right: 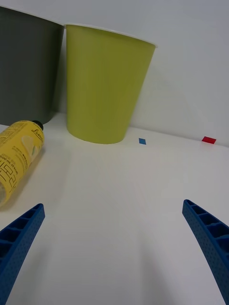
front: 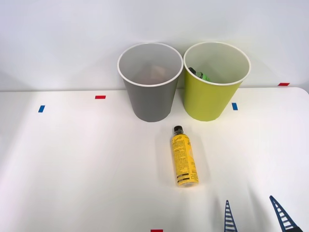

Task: Put cans in the gray bin, plastic bottles in the light green bin

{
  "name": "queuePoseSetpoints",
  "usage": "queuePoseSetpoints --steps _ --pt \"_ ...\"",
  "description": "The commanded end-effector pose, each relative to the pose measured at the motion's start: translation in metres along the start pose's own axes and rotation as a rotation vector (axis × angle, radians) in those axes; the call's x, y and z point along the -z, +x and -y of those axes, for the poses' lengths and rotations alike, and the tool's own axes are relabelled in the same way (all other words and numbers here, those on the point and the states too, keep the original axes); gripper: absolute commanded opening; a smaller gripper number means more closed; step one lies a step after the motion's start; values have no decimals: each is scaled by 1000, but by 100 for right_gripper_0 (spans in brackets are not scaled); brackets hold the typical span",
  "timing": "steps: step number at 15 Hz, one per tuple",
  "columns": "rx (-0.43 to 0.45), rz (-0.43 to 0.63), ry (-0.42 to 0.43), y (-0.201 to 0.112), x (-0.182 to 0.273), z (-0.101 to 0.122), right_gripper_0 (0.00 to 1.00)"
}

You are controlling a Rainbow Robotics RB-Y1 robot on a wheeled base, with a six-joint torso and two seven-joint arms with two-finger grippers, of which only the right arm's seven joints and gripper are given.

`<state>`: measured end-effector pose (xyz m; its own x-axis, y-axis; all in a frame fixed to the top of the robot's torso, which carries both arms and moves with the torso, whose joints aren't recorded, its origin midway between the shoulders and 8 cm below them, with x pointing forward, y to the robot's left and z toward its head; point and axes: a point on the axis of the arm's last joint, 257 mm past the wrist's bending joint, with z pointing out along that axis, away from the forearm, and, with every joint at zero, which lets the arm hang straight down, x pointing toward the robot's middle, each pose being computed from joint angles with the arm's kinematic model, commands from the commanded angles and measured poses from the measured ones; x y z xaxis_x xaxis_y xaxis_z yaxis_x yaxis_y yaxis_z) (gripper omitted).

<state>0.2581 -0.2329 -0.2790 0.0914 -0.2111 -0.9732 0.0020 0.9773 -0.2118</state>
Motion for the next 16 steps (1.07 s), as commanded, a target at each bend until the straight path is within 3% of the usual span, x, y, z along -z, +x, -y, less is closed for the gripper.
queuePoseSetpoints --steps 1,11,12,16 --pt "0 0 0 0 0 0 100" --pt "0 0 0 0 0 0 100" --pt "1 -45 -17 18 5 -6 100" --pt "32 12 -67 -1 -1 -5 100"
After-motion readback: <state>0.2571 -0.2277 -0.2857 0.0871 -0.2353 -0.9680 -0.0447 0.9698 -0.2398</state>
